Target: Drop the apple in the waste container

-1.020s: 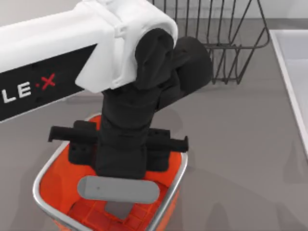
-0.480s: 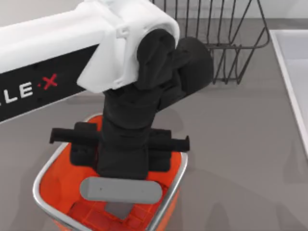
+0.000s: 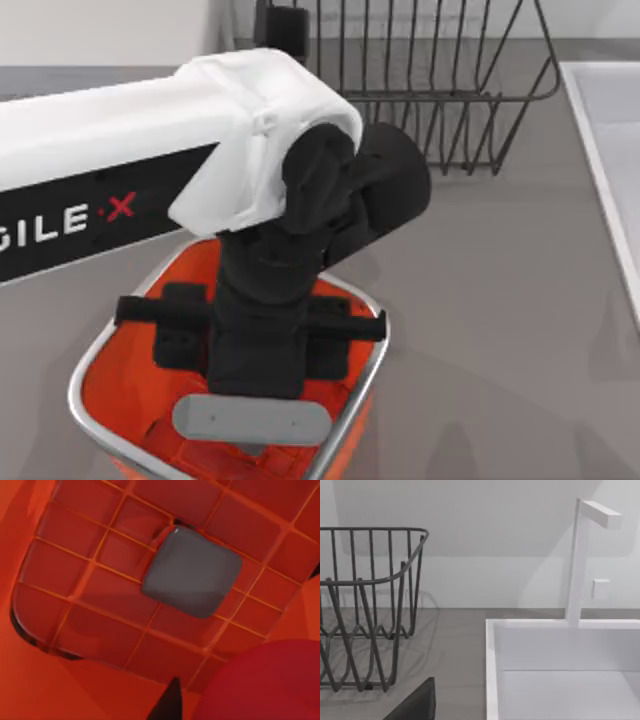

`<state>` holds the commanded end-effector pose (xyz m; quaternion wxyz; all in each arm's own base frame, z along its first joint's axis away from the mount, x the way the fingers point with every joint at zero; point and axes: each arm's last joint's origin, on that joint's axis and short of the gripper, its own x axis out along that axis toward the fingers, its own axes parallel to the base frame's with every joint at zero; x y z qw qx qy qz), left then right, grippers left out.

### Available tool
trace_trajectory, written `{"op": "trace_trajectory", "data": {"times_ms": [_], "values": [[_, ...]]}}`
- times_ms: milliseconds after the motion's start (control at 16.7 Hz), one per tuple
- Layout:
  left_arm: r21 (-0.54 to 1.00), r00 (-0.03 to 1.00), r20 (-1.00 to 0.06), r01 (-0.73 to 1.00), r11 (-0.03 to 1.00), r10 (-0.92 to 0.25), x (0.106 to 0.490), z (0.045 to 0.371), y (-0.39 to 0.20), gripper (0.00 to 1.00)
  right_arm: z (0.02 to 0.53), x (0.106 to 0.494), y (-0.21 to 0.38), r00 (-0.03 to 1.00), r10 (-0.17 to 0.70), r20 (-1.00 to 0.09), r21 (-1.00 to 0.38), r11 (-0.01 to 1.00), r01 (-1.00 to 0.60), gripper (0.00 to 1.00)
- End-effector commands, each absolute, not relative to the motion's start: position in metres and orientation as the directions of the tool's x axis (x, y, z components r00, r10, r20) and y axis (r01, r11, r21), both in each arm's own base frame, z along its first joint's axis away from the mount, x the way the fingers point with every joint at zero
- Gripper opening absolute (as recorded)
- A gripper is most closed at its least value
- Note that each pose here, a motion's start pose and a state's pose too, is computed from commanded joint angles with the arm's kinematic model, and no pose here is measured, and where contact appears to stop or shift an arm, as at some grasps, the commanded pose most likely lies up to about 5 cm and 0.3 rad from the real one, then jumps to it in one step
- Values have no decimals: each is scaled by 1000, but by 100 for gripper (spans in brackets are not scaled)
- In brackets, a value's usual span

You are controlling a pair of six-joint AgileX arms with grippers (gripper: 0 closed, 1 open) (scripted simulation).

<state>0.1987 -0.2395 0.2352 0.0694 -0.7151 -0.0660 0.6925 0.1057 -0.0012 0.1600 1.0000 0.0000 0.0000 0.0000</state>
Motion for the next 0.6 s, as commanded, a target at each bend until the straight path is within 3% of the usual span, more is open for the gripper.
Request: {"op": "trace_trajectory", "data": {"times_ms": [300,600], "values": [[-194,23,-981,-3,-981,194,197,206,-235,0,160,106,-1,1000,0,0,0,1000,0,100],[-193,23,-981,-5,-981,193,197,202,-234,0,160,106,-1,1000,0,0,0,1000,0,100]]}}
